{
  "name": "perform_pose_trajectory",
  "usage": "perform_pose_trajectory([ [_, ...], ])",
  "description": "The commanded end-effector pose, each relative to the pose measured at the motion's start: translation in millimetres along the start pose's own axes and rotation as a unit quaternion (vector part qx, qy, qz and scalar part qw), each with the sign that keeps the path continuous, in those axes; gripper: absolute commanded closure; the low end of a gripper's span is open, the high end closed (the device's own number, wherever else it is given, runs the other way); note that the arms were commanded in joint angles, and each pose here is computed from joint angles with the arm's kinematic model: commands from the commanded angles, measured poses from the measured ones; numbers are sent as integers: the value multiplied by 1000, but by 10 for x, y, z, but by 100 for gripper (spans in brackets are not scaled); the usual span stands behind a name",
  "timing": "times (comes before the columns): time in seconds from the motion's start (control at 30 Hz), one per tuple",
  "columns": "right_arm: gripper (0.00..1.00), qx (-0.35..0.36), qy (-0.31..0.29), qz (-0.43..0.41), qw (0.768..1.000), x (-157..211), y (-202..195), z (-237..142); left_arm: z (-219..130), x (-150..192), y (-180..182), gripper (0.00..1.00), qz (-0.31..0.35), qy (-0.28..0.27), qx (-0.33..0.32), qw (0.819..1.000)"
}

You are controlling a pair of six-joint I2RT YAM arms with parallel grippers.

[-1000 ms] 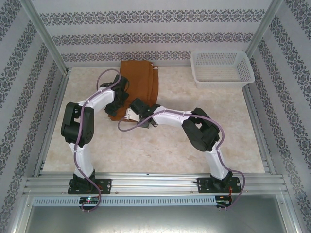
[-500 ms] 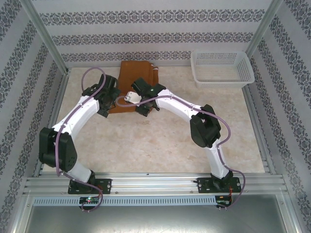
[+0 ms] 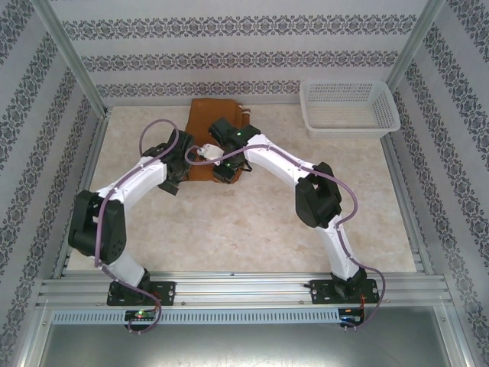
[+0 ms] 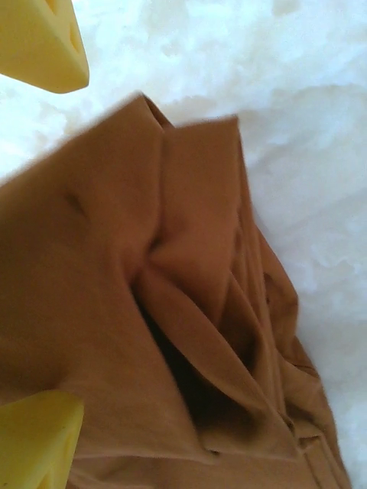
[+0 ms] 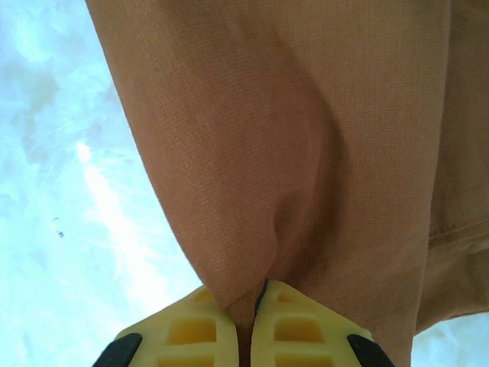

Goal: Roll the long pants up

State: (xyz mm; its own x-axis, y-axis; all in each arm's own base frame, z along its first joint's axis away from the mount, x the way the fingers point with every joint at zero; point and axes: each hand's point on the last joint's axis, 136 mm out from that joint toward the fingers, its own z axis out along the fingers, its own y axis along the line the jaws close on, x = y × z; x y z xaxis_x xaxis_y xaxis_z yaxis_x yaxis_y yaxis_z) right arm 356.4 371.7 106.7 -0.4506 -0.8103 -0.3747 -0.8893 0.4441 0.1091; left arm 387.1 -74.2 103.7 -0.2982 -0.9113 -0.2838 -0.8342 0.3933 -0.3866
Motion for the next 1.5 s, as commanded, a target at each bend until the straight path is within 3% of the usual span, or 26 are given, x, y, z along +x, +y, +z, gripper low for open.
perform_pose_trajectory([
  [0.0, 100, -39, -25, 6, 999, -83, 244, -278, 99, -114, -184, 0, -16, -44, 3, 999],
  [0.1, 100, -46, -31, 8, 998, -71, 301, -364, 263, -87, -216, 0, -25, -47, -7, 999],
  [0.13, 100, -46, -32, 8, 998, -64, 313, -391, 307, -79, -233, 5, -27, -47, -6, 999],
  [0.17, 100, -45, -33, 6, 998, -62, 332, -423, 360, -65, -245, 35, -29, -48, -6, 998],
  [0.2, 100, -43, -34, 4, 998, -58, 344, -461, 400, -69, -219, 77, -33, -50, -15, 998],
  [0.23, 100, -41, -34, 2, 999, -49, 359, -480, 416, -75, -206, 100, -35, -51, -22, 998],
  [0.33, 100, -13, -29, -11, 999, -6, 341, -553, 496, -71, -236, 100, -31, -38, -28, 998],
  [0.37, 89, 6, -28, -20, 999, 4, 327, -580, 506, -74, -245, 100, -31, -35, -28, 998],
  [0.43, 56, 69, -23, -37, 997, 33, 245, -623, 504, -86, -248, 100, -32, -33, -31, 998],
  [0.47, 44, 103, -20, -46, 993, 50, 209, -638, 492, -90, -250, 100, -32, -32, -32, 998],
  [0.53, 33, 160, -18, -65, 985, 84, 191, -710, 484, -107, -249, 100, -32, -28, -34, 998],
  [0.57, 19, 186, -18, -77, 979, 91, 200, -734, 470, -120, -257, 100, -32, -27, -33, 999],
  [0.67, 11, 262, 1, -136, 955, 172, 279, -690, 451, -158, -275, 100, -29, -24, -32, 999],
  [0.87, 6, 375, 27, -222, 900, 188, 269, -308, 394, -152, -335, 100, -27, -13, -20, 999],
  [1.03, 6, 447, 16, -256, 857, -42, 49, -169, 355, -93, -346, 100, -21, 6, -13, 1000],
  [1.13, 3, 506, 12, -277, 817, -239, -172, -181, 330, -66, -323, 100, -18, 14, -10, 1000],
  [1.2, 6, 518, 12, -282, 807, -320, -292, -182, 309, -55, -304, 100, -16, 18, -8, 1000],
  [1.27, 16, 507, 11, -270, 819, -312, -407, -162, 286, -55, -289, 100, -14, 19, -6, 1000],
  [1.33, 45, 476, 19, -238, 847, -233, -509, -139, 262, -50, -277, 100, -11, 20, -4, 1000],
  [1.37, 64, 454, 22, -215, 864, -175, -543, -130, 249, -55, -277, 100, -10, 20, -3, 1000],
  [1.4, 97, 436, 20, -194, 879, -133, -578, -133, 238, -55, -286, 100, -9, 21, 1, 1000],
  [1.47, 100, 415, 24, -177, 892, -51, -595, -121, 222, -59, -293, 100, -7, 20, 3, 1000],
])
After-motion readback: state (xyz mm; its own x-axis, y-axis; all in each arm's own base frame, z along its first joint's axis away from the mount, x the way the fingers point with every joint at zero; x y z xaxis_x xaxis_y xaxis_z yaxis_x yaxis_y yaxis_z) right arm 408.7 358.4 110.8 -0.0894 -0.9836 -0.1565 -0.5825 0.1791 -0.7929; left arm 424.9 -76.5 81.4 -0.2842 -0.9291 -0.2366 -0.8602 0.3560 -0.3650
